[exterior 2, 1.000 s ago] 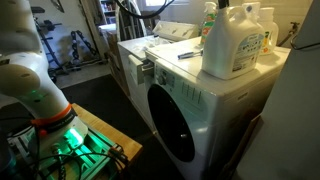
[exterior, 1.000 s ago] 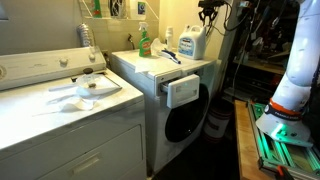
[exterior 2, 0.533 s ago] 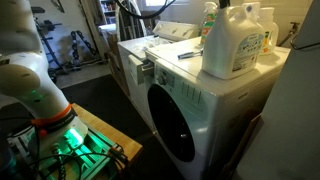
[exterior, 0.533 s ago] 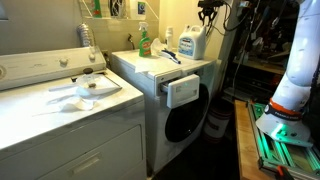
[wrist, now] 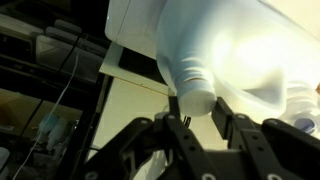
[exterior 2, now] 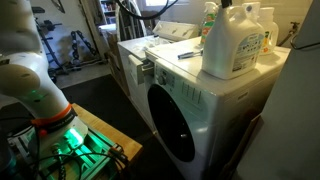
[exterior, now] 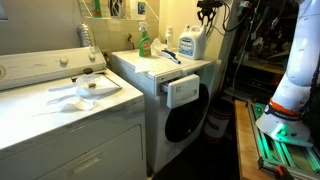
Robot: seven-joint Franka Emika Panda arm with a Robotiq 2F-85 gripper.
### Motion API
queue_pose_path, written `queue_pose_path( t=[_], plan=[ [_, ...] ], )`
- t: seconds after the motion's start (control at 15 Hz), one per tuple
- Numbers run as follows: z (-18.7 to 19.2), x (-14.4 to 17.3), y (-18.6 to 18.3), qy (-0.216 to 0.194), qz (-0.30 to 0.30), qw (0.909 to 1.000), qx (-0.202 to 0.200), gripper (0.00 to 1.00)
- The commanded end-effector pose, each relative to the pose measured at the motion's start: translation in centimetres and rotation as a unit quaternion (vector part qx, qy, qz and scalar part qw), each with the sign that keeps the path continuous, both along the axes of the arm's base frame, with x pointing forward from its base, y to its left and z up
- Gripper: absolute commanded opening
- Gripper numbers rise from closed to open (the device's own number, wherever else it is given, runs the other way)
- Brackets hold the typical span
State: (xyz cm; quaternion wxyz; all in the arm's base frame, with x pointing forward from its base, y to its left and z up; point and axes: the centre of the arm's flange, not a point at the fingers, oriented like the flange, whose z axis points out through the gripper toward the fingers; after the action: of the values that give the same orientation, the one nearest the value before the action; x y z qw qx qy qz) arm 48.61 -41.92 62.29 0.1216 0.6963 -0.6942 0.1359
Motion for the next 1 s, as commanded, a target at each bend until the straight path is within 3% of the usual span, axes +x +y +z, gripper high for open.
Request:
queue_pose_path(
  t=[0.0, 0.93],
  plan=[
    [-0.65, 0.04, -0.03, 0.013, -0.007, 0.9997, 0.021, 0.13],
    [-1.26, 0.37, -0.22, 0.010, -0.009, 0.9998, 0.011, 0.13]
  ],
)
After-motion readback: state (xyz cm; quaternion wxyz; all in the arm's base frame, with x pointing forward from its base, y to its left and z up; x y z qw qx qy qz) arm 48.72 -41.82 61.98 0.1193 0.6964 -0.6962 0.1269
